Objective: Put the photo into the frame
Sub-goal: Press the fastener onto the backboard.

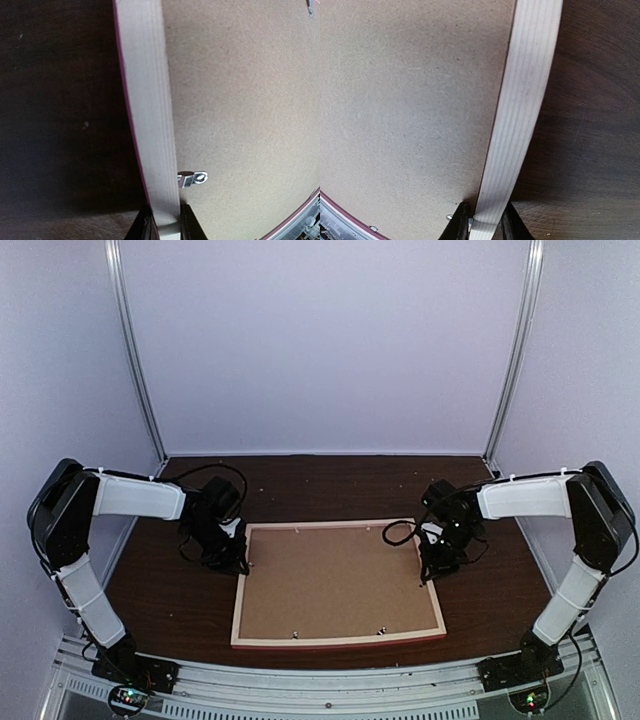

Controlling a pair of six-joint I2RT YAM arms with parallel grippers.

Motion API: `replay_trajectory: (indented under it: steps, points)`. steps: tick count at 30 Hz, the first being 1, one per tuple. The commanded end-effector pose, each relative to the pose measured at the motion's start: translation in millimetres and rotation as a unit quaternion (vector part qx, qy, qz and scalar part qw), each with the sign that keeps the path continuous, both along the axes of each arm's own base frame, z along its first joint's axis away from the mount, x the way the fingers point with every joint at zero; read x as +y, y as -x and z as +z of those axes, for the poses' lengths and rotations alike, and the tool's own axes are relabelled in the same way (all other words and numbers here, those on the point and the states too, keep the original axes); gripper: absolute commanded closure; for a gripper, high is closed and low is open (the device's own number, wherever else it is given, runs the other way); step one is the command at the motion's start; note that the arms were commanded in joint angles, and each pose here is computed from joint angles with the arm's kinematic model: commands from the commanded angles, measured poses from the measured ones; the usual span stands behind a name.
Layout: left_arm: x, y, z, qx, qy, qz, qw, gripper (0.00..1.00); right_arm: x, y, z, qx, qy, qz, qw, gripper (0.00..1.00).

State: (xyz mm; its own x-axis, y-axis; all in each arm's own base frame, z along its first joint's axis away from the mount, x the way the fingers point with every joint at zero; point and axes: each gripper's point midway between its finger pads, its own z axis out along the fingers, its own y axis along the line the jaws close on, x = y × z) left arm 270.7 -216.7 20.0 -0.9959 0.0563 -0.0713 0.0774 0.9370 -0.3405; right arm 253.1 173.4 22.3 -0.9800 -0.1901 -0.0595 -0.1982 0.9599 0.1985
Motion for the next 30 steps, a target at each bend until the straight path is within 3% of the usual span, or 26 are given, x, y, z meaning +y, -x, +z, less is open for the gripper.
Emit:
replay_trajectory:
  steps: [1,11,18,23,30]
  points:
    - [-12.7,-6.2,-19.2,-0.023,0.001,-0.04,0.999,0.93,-21.6,20.3,-34.4,0.043,0.061,0.021,0.997,0.8]
    - [-13.9,-7.9,-18.5,-0.024,0.002,-0.04,0.999,0.93,-7.8,28.5,-30.6,0.063,0.02,0.047,0.997,0.83]
    - [-15.3,-10.8,-15.9,-0.028,0.003,-0.04,0.999,0.9,-4.1,31.7,-31.5,0.074,0.01,0.048,0.996,0.75]
    - [-13.1,-16.8,-8.8,-0.043,-0.006,-0.04,0.998,0.74,-4.1,23.2,-30.1,0.068,0.015,0.037,0.997,0.69]
    - [0.2,-31.5,17.0,-0.095,-0.047,-0.05,0.993,0.39,-1.1,1.3,-29.8,0.051,0.006,0.01,0.999,0.78]
